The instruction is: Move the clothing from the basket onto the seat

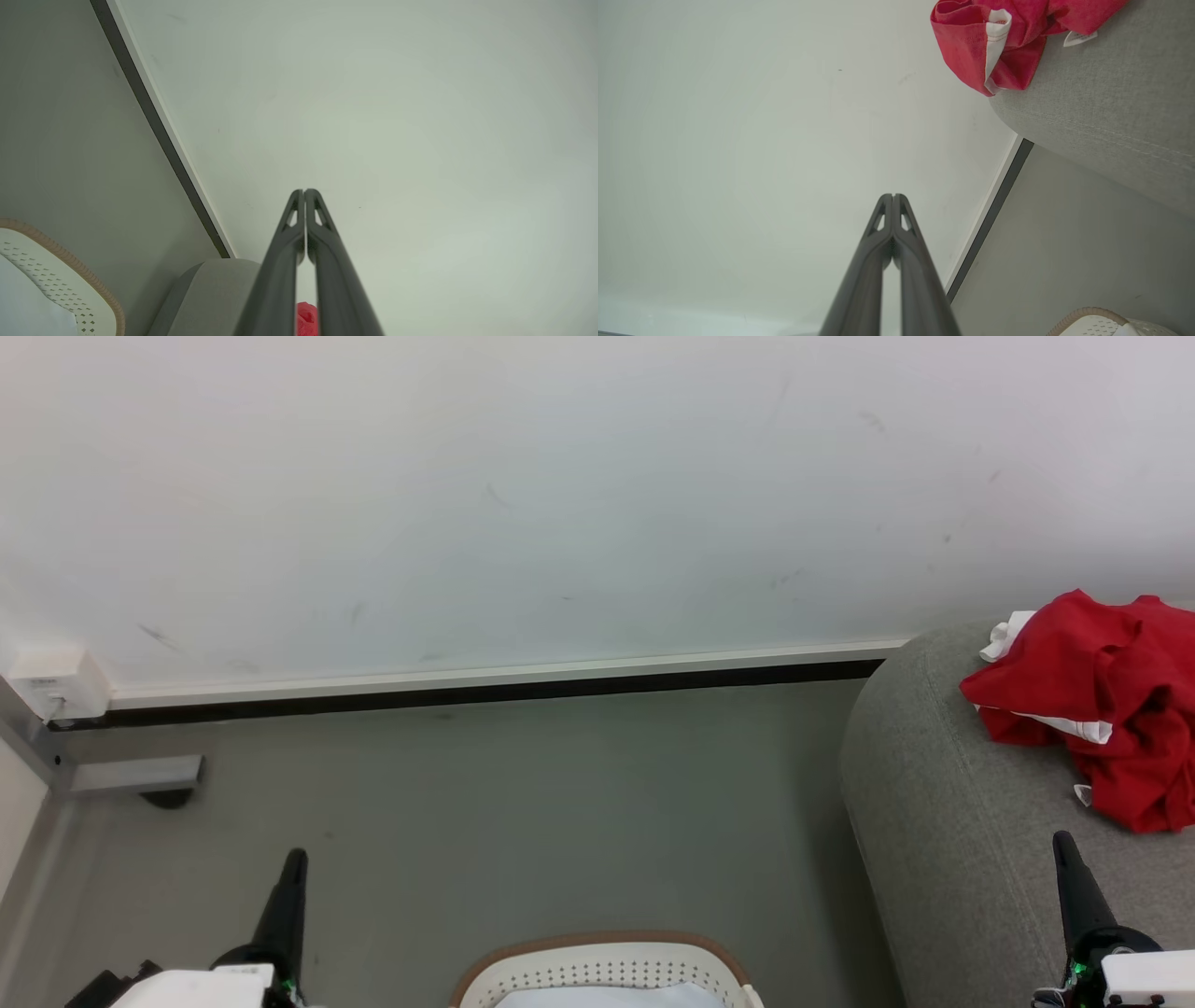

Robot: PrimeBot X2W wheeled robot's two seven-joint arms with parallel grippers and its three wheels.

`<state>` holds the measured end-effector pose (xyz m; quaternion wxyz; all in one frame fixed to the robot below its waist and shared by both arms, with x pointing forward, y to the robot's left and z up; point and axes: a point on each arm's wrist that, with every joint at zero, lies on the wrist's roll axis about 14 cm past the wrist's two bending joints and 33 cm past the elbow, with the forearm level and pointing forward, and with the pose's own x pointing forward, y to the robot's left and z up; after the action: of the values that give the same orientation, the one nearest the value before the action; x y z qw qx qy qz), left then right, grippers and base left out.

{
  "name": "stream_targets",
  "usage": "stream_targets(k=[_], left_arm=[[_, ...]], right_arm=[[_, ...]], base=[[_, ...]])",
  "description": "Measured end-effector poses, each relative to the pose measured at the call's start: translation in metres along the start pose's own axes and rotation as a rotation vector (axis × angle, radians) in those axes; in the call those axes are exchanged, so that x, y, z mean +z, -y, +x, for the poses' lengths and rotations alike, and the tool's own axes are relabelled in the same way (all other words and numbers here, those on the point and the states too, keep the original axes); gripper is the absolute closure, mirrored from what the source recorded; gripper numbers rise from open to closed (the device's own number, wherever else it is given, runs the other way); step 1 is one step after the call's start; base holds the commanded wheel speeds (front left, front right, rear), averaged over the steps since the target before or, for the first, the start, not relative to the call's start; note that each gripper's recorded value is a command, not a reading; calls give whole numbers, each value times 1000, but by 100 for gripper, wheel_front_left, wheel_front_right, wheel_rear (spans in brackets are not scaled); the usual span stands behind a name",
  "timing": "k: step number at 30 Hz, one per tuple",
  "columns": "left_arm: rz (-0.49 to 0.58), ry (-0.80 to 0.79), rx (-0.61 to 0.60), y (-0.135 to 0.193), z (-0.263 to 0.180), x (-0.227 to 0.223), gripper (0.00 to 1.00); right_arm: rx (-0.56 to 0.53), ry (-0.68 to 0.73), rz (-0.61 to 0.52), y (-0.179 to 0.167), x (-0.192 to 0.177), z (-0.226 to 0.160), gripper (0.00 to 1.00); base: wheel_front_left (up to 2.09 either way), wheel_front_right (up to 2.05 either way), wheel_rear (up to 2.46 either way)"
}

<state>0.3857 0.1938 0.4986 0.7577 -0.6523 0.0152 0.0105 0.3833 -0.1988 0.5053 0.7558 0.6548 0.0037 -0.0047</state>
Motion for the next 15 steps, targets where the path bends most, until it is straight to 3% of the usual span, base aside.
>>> stream_targets(k=[15], left_arm=[[-100, 0, -15, 3, 1, 4, 100]], right_arm=[[2, -3, 94, 1, 0, 3, 100]], base=[[0, 0, 0]])
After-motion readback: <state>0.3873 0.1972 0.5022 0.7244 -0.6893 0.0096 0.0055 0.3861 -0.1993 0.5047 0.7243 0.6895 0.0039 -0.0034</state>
